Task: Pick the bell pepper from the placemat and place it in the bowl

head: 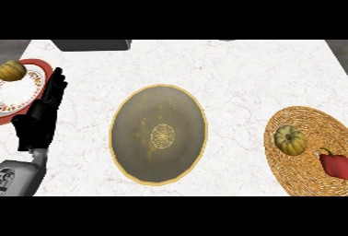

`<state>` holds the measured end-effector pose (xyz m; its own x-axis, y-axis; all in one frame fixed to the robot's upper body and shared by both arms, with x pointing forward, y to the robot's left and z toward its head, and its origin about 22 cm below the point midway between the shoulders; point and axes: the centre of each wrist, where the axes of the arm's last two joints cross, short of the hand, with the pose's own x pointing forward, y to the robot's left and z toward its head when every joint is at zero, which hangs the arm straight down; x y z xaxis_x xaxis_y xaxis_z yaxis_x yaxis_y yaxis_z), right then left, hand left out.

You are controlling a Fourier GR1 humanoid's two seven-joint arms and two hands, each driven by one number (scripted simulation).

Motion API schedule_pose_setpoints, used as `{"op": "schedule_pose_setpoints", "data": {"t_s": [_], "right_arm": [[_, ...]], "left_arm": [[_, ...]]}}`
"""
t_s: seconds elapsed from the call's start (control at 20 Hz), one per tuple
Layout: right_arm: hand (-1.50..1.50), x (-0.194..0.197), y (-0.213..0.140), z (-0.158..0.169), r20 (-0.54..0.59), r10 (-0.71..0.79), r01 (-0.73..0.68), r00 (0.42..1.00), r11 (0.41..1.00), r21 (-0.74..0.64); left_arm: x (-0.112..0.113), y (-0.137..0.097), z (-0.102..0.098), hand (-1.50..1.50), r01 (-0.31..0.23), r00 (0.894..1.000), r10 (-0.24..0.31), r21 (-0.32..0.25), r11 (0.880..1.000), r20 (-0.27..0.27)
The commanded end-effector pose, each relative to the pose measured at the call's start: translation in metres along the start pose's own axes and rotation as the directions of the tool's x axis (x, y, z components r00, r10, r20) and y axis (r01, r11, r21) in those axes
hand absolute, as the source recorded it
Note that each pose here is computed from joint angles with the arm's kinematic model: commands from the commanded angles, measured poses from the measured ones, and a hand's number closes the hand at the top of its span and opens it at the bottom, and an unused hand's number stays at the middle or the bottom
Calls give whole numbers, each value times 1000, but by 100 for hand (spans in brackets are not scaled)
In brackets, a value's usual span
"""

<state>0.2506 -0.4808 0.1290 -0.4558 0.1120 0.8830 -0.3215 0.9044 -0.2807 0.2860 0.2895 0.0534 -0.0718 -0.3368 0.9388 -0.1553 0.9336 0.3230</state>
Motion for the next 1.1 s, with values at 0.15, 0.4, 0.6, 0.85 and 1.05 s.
{"op": "schedule_pose_setpoints", "data": {"t_s": [0.15, 0.4, 0.6, 0.85, 1.05], "right_arm": [[-150, 57, -34, -3, 39, 209, -211, 977, 931, 297], [-150, 53, -19, -4, 27, 393, -362, 919, 817, 449], [-150, 41, -6, -2, 47, 467, -412, 883, 725, 551], [-150, 23, 9, 7, 69, 506, -426, 860, 634, 645], [-150, 5, 18, 20, 100, 559, -462, 823, 557, 691]], "left_arm": [[9, -7, -3, 0, 0, 1000, 0, 0, 1000, 2], [18, -5, -8, 0, 5, 1000, -5, 0, 1000, 20], [32, -12, -10, 0, 10, 1000, -9, -20, 1000, 25], [21, -17, 0, 0, 2, 1000, -2, -4, 1000, 10], [21, -28, 5, 0, 7, 1000, -7, -2, 1000, 0]]}}
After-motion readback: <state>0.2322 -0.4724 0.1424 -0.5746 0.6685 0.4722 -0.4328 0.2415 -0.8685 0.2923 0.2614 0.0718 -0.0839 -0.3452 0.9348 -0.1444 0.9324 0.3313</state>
